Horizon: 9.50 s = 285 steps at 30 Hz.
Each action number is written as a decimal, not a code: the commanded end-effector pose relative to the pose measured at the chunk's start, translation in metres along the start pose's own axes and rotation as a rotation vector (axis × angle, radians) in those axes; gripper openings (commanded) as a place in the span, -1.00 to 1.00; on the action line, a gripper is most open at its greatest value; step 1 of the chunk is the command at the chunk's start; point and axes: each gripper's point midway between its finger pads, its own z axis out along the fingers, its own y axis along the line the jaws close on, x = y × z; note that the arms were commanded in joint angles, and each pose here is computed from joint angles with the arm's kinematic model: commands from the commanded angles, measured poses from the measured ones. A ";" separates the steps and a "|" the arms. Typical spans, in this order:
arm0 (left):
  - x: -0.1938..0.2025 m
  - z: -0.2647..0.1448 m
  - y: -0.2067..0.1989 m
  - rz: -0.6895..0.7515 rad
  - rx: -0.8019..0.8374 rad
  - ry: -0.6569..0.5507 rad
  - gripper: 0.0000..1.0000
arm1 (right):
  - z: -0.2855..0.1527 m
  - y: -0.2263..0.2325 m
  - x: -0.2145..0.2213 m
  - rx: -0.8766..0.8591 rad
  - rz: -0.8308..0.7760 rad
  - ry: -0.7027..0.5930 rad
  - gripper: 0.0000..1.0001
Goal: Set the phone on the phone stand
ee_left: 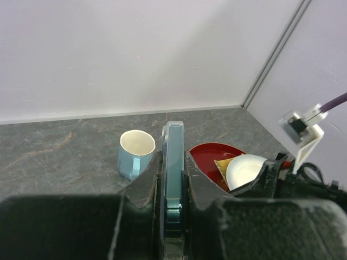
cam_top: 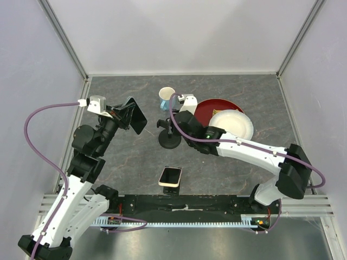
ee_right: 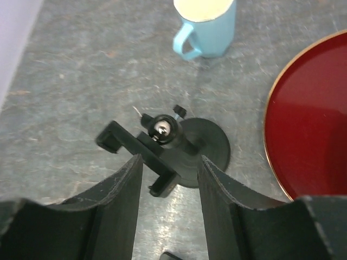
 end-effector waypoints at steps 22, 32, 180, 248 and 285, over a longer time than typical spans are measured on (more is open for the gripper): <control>-0.010 0.011 -0.024 -0.010 0.133 -0.026 -0.95 | 0.007 0.000 0.017 0.128 -0.101 0.021 -0.25; 0.006 0.011 -0.048 0.013 0.291 0.041 -0.95 | 0.013 0.003 0.012 0.017 -0.251 0.014 -1.00; 0.076 0.025 -0.128 0.180 1.166 0.071 -0.95 | 0.027 0.033 0.026 -0.947 -0.273 -0.205 -1.00; 0.160 0.028 0.029 0.431 -0.247 0.256 -0.95 | 0.005 -0.016 -0.001 -0.099 -0.128 -0.540 -1.00; 0.118 0.013 -0.088 0.246 0.372 0.195 -0.95 | -0.058 0.001 0.009 -0.992 -0.352 -0.299 0.54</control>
